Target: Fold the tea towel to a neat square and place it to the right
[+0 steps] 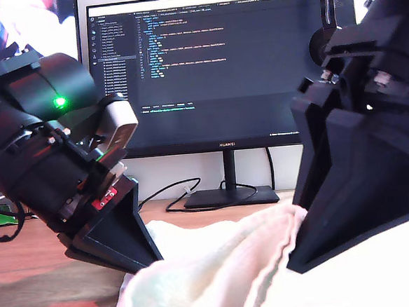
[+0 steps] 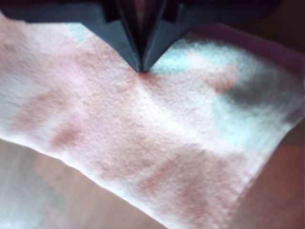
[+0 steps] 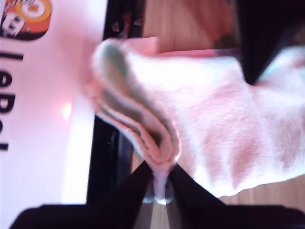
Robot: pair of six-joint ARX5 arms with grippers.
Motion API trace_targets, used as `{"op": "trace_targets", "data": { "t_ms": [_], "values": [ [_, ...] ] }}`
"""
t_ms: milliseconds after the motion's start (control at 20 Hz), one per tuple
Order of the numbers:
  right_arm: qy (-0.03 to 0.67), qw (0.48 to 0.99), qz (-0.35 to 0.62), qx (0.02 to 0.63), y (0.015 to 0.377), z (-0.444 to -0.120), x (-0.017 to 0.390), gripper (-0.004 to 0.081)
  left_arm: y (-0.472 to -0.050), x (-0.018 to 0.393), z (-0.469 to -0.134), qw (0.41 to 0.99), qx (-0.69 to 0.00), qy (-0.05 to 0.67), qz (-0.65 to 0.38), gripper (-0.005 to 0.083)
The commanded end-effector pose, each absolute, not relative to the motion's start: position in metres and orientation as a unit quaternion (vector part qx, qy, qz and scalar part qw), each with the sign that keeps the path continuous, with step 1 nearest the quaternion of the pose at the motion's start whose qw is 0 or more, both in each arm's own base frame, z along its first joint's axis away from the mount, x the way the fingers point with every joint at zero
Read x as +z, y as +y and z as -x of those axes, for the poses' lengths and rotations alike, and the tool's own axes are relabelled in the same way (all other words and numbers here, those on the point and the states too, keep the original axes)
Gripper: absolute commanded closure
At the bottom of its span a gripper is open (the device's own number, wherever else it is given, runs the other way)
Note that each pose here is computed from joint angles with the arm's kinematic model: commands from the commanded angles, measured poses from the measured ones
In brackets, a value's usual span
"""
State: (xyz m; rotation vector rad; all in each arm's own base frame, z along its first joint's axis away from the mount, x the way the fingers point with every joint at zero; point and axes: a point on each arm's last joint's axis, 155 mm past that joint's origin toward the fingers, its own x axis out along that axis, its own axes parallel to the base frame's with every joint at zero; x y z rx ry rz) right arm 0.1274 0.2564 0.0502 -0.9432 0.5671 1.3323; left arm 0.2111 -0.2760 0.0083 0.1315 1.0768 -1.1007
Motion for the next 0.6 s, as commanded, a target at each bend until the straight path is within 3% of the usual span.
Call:
{"op": "trace_targets", "data": {
  "t_ms": [0,550],
  "values": [
    [0.252,0.659,0.399,0.585,0.261,-0.128,0.056,0.0781,-0.251,-0.036,-0.167,0.666,-0.475,0.569,-0.078,0.0793],
    [0.276,0.747,0.308,0.521,0.261,-0.188,0.088,0.0781,-0.255,-0.04,-0.142,0.641,-0.489,0.582,-0.108,0.0793]
  ]
}}
